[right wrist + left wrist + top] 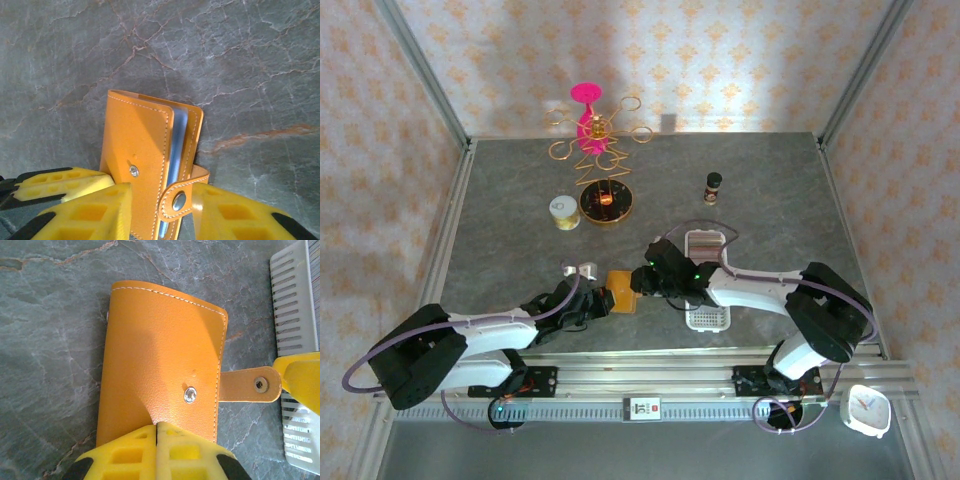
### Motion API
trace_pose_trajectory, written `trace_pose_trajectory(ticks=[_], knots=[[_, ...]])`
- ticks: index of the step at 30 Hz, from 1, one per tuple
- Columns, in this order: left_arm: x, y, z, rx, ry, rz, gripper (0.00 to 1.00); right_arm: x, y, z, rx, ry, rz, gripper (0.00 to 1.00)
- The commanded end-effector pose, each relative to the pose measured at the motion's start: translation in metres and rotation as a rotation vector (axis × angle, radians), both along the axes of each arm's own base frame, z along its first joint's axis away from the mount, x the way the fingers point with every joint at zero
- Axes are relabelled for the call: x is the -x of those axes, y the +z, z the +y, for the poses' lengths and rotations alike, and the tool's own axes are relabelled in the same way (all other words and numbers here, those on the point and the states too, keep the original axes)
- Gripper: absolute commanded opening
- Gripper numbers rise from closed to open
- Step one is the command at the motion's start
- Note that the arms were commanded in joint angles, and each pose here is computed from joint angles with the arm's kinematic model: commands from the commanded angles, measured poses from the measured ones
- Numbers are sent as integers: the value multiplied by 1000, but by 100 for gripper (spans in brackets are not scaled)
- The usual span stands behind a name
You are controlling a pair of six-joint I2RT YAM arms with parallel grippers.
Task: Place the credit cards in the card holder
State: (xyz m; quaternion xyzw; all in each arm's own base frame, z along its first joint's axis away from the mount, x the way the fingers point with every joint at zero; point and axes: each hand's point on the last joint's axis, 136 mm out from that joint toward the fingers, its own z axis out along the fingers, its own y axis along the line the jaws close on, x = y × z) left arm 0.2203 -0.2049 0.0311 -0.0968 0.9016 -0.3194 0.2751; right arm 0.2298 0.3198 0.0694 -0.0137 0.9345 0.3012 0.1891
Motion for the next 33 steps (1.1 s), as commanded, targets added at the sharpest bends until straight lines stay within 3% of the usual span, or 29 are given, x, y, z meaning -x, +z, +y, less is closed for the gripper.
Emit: trace_pose_trajectory(ticks=[1,6,18,21,24,33], knots=[[11,-23,14,-79,8,55,0,-2,7,2,6,-5,-24,37],[11,-22,15,-80,10,50,0,-2,-3,-3,50,-21,-1,34],[11,-22,16,-80,14,52,0,-6,-3,-7,66,-51,-6,6],[11,-22,15,-77,14,52,0,-6,-1,-8,62,-57,-9,6],[10,-22,14,-74,11,50,0,-6,1,-8,60,-61,-14,15],[11,-23,14,-76,11,50,0,-7,3,-6,50,-59,-15,14]])
